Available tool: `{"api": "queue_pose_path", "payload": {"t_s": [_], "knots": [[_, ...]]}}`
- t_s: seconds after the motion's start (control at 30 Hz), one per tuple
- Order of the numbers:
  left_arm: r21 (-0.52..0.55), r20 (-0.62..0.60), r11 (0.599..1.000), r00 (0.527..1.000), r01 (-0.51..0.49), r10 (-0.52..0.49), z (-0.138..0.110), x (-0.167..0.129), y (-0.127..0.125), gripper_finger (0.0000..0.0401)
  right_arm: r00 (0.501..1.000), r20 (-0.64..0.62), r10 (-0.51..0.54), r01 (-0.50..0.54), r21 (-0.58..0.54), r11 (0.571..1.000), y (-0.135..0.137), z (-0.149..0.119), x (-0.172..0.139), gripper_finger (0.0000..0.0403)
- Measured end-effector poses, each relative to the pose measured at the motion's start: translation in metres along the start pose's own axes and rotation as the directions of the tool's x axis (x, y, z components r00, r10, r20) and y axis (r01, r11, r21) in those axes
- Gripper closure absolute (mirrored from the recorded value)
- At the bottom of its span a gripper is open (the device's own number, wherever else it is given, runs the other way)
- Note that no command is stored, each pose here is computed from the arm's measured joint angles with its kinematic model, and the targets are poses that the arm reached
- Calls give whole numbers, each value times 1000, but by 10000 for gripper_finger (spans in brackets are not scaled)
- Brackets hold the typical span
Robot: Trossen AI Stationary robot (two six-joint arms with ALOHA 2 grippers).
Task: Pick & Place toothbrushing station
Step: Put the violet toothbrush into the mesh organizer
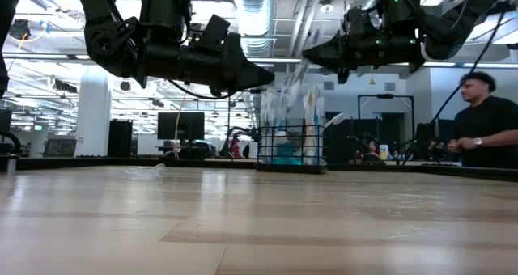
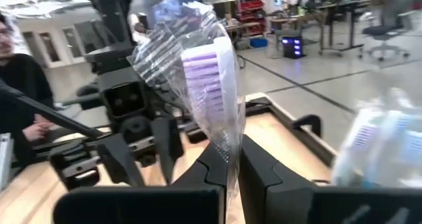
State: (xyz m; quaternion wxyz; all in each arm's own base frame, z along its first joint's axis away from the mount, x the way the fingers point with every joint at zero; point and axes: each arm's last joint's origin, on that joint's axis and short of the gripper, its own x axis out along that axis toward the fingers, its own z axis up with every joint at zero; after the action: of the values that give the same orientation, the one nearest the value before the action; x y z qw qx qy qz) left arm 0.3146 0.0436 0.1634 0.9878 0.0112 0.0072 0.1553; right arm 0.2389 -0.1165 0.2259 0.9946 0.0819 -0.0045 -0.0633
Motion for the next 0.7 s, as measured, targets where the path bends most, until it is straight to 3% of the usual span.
{"api": "queue_pose_path", "payload": {"t_s": [0.37,0.7], "knots": [[0,0,1000,1000,0,0,0,0,0,316,963,-80,-258,253,-67,965,-11,19,-27,398],[-3,0,1000,1000,4,-4,0,0,0,316,927,-165,-337,319,-128,939,-23,37,-15,398]]}}
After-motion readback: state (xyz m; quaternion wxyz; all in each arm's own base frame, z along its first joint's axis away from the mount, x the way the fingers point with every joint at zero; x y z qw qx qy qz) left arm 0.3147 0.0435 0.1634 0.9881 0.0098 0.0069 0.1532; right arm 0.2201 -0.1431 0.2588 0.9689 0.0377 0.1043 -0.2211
